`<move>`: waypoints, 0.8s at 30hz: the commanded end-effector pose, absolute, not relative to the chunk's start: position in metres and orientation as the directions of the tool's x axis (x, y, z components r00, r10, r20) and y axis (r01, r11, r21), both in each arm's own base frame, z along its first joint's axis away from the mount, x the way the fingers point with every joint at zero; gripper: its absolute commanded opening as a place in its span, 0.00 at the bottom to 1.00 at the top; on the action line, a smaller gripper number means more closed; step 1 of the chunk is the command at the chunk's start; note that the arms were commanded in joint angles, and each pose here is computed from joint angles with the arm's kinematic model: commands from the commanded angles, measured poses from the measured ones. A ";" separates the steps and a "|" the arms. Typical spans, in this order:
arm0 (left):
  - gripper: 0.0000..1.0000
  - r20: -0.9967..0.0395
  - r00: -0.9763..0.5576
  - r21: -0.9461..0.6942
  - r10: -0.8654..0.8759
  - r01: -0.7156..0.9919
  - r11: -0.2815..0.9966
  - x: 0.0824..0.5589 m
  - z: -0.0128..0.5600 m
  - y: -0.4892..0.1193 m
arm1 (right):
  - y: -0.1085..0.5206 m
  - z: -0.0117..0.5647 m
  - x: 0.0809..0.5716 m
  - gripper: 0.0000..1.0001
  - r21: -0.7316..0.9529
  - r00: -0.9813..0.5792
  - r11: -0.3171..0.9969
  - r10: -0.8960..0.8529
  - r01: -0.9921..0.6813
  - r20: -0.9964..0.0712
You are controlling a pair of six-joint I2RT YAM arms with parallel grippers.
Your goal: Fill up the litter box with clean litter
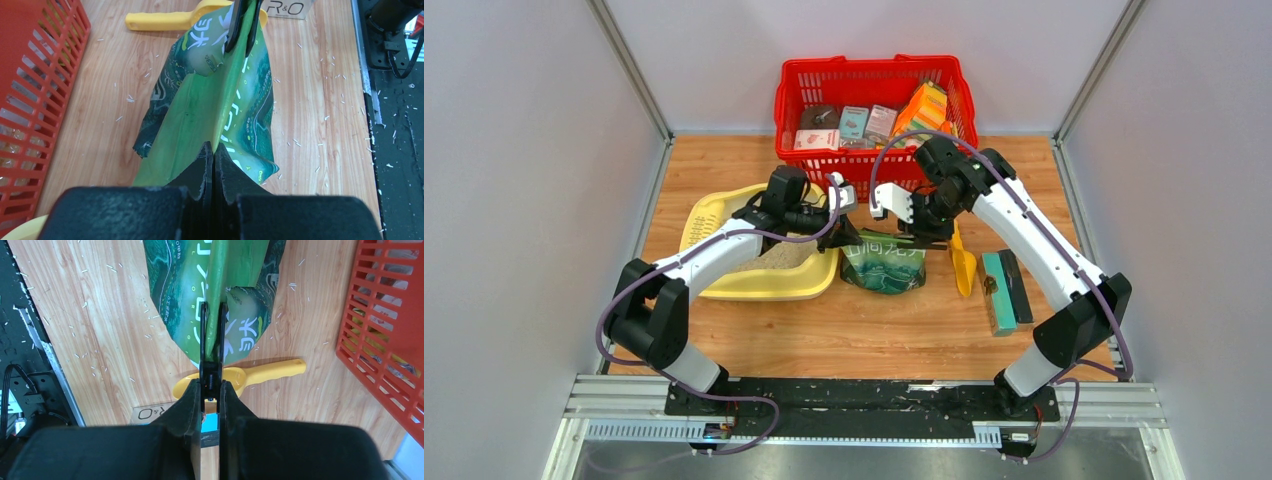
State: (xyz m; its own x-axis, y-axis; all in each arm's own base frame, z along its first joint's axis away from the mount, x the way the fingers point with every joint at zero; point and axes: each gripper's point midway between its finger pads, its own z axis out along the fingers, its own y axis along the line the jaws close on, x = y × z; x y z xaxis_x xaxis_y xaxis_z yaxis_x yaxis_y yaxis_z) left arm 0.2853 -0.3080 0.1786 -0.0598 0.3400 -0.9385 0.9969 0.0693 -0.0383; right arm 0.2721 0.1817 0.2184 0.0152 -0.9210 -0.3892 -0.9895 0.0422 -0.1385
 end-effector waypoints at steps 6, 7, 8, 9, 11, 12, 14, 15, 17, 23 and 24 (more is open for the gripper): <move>0.00 -0.951 -0.049 -0.046 0.306 0.999 0.019 0.280 0.194 -0.315 | 0.183 0.233 0.245 0.00 -0.042 -0.051 0.076 -0.905 -0.996 -0.421; 0.00 -0.951 -0.048 -0.043 0.304 0.999 0.023 0.282 0.196 -0.315 | 0.186 0.231 0.239 0.00 -0.007 -0.063 0.073 -0.896 -0.997 -0.439; 0.00 -0.952 -0.046 -0.042 0.304 0.999 0.021 0.282 0.196 -0.315 | 0.187 0.230 0.236 0.00 0.011 -0.070 0.073 -0.892 -0.997 -0.446; 0.00 -0.952 -0.046 -0.042 0.303 0.999 0.021 0.284 0.195 -0.316 | 0.188 0.227 0.233 0.00 0.029 -0.076 0.070 -0.889 -0.997 -0.452; 0.00 -0.951 -0.046 -0.041 0.305 0.999 0.023 0.284 0.196 -0.316 | 0.190 0.219 0.228 0.00 0.059 -0.087 0.067 -0.881 -0.996 -0.465; 0.00 -0.952 -0.044 -0.039 0.303 0.999 0.022 0.284 0.197 -0.316 | 0.191 0.216 0.227 0.00 0.066 -0.090 0.066 -0.882 -0.996 -0.463; 0.00 -0.952 -0.043 -0.039 0.302 0.999 0.021 0.284 0.198 -0.317 | 0.192 0.211 0.229 0.00 0.079 -0.096 0.067 -0.885 -0.995 -0.456; 0.00 -0.952 -0.045 -0.040 0.302 0.999 0.023 0.284 0.198 -0.316 | 0.193 0.209 0.230 0.00 0.083 -0.096 0.065 -0.885 -0.994 -0.455; 0.00 -0.951 -0.048 -0.043 0.304 0.999 0.026 0.284 0.196 -0.315 | 0.195 0.205 0.232 0.00 0.087 -0.090 0.057 -0.885 -0.995 -0.457; 0.00 -0.954 -0.045 -0.037 0.298 0.999 0.030 0.284 0.199 -0.316 | 0.201 0.201 0.234 0.00 0.109 -0.086 0.039 -0.880 -0.993 -0.467; 0.00 -0.955 -0.043 -0.035 0.295 0.999 0.032 0.285 0.200 -0.316 | 0.202 0.200 0.234 0.00 0.112 -0.082 0.033 -0.880 -0.993 -0.468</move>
